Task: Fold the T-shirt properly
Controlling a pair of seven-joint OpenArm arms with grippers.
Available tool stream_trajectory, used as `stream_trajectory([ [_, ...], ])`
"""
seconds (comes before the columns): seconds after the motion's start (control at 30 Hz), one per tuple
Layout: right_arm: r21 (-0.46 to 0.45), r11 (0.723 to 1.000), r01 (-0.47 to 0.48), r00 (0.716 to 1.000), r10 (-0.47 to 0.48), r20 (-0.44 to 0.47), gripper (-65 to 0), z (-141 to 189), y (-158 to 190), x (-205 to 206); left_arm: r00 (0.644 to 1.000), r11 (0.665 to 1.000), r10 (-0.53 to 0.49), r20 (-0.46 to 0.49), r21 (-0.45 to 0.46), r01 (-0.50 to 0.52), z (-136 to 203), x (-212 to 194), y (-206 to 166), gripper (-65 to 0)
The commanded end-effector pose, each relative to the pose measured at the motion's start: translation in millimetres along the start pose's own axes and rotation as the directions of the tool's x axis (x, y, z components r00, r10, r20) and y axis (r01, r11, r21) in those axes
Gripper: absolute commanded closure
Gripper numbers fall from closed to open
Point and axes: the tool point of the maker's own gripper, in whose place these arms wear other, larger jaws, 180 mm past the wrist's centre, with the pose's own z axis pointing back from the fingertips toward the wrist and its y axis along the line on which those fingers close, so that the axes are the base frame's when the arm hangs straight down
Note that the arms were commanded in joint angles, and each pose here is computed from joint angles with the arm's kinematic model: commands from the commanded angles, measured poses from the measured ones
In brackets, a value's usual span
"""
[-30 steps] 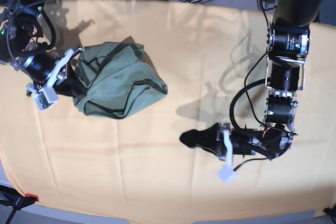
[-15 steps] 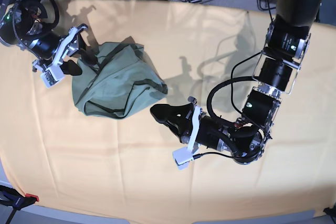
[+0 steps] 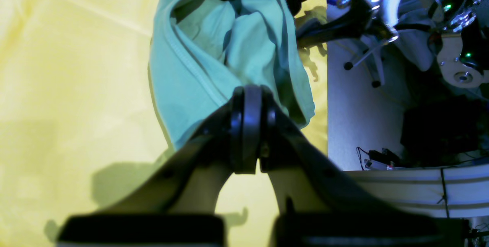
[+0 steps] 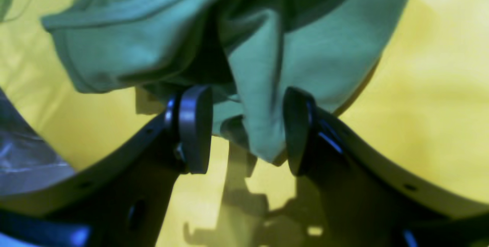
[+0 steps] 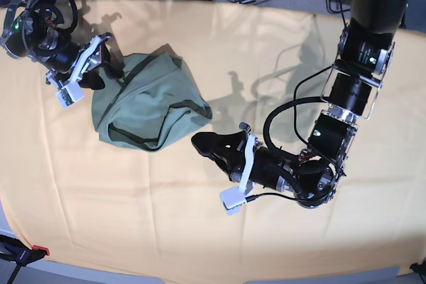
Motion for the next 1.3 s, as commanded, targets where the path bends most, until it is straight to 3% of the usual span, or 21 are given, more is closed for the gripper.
stream_trajectory([
  [0.0, 0.009, 1.000, -0.020, 0.999, 0.020, 0.032, -32.1, 4, 1, 10, 0.998, 0.999, -0.051, 0.038, 0.002, 0.051, 8, 22, -3, 0.0],
  [0.13, -0.043, 0.999, -0.026, 1.000, 0.026, 0.006, -27.1, 0, -6, 4, 0.998, 0.999, -0.048, 0.036, 0.006, 0.047, 10, 21, -2, 0.0],
  [0.3, -0.091, 0.995, -0.038, 0.999, 0.036, -0.025, 0.0, -1, -12, -2, 0.998, 0.999, -0.049, 0.037, 0.004, 0.049, 9, 21, -3, 0.0],
  [0.5, -0.124, 0.991, -0.050, 0.998, 0.044, -0.049, 0.0, 8, -17, -2, 0.999, 0.999, -0.044, 0.031, 0.016, 0.043, 14, 18, 0, 0.0],
  [0.73, -0.242, 0.969, 0.059, 0.997, -0.070, -0.037, 0.0, 28, -41, -3, 1.000, 0.998, -0.028, 0.013, 0.053, 0.027, 28, 8, 7, 0.0],
  [0.8, -0.257, 0.964, 0.075, 0.996, -0.085, -0.028, -8.1, 31, -45, -3, 1.000, 0.998, -0.026, 0.010, 0.058, 0.025, 30, 7, 8, 0.0],
  [0.87, -0.262, 0.960, 0.093, 0.995, -0.102, -0.020, -22.1, 32, -46, -3, 1.000, 0.998, -0.024, 0.009, 0.061, 0.023, 32, 6, 9, 0.0],
  [0.93, -0.233, 0.966, 0.109, 0.994, -0.111, 0.005, -34.5, 30, -42, 2, 1.000, 0.998, -0.023, 0.009, 0.058, 0.022, 30, 5, 8, 0.0],
  [0.97, -0.202, 0.973, 0.109, 0.994, -0.106, 0.024, -37.4, 29, -36, 6, 1.000, 0.998, -0.023, 0.010, 0.056, 0.022, 29, 6, 8, 0.0],
  [1.07, -0.128, 0.989, 0.071, 0.996, -0.064, 0.061, -37.9, 27, -23, 15, 0.999, 0.998, -0.032, 0.014, 0.048, 0.031, 26, 9, 6, 0.0],
  [1.27, -0.107, 0.994, 0.028, 0.997, -0.020, 0.068, -37.9, 27, -19, 18, 0.999, 0.998, -0.035, -0.001, 0.057, 0.035, 25, 6, 7, -1.8],
])
